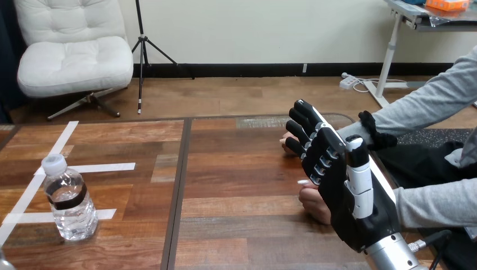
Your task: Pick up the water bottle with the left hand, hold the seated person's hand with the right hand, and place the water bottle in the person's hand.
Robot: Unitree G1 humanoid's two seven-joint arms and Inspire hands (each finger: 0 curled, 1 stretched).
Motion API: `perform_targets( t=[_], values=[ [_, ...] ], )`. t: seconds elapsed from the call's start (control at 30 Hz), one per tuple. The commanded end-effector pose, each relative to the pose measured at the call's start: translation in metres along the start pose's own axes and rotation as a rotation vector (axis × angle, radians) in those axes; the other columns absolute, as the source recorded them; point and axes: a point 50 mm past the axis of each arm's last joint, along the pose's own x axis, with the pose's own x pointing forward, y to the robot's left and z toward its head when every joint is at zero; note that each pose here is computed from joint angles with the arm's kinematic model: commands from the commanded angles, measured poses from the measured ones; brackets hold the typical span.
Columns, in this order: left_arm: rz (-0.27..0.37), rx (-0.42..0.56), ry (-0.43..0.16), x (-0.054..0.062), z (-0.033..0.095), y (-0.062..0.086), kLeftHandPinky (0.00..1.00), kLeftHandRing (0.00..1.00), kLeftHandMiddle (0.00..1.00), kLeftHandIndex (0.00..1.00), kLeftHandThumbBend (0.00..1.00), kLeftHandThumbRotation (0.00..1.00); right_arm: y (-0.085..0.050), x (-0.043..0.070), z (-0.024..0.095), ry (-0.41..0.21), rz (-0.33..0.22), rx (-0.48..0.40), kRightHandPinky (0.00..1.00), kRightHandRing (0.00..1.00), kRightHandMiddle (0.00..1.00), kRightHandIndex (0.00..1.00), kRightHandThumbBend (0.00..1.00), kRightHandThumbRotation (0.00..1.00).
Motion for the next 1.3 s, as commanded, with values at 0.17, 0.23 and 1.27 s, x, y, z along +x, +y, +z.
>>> perform_targets(
  t=[0.17,0.23,1.27],
  values=[
    [-0.042,-0.062,0.001,0.0068,-0.0054,-0.0220,1.00,1.00,1.00,0.95,0.95,1.00,0.0001,0.0099,0.0115,-0.062,0.020,-0.014,1.00,1.00,0.99,0.97,0.83,1.00],
    [-0.047,-0.066,0.002,0.0066,-0.0057,-0.0230,1.00,1.00,1.00,0.96,0.95,1.00,0.0001,0.0100,0.0116,-0.062,0.022,-0.013,1.00,1.00,0.99,0.97,0.82,1.00],
    [-0.071,-0.075,0.030,-0.0007,-0.0055,-0.0216,1.00,1.00,1.00,1.00,0.96,0.26,-0.0003,0.0080,0.0125,-0.060,0.025,-0.024,1.00,1.00,0.99,0.96,0.83,1.00]
  ],
)
